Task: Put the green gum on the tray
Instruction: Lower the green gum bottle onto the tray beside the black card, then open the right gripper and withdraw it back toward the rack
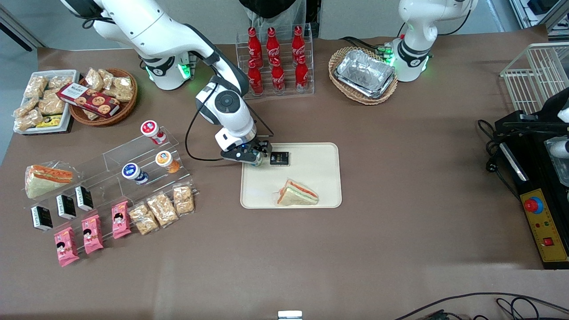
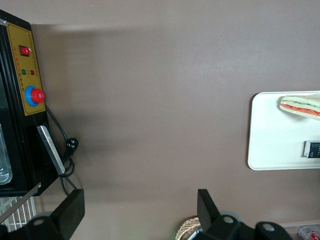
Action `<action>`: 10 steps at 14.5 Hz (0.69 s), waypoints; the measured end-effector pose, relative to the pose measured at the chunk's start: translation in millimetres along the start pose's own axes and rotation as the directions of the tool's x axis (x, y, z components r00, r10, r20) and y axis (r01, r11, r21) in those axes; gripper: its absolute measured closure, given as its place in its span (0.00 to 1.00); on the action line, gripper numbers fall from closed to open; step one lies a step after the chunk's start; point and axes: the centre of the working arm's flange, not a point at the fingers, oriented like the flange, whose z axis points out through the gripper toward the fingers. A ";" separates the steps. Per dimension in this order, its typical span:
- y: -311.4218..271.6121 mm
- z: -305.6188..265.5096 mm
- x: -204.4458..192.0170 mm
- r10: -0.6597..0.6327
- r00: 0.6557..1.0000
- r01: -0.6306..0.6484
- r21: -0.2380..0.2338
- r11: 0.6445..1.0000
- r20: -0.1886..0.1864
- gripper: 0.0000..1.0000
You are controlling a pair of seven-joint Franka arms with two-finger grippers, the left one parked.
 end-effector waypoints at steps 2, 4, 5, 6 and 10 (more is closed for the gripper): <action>0.5 -23.3 15.7 0.014 0.999 -0.013 0.009 1.000 -0.033 0.00; 12.9 -68.4 40.5 0.026 0.997 -0.028 -0.029 0.999 -0.069 0.00; 25.1 -95.5 54.2 0.020 0.996 -0.025 -0.060 0.998 -0.085 0.00; 40.5 -122.2 67.6 0.014 0.996 -0.022 -0.087 0.996 -0.089 0.00; 126.0 -221.5 127.1 -0.027 0.999 0.024 -0.105 0.994 -0.027 0.00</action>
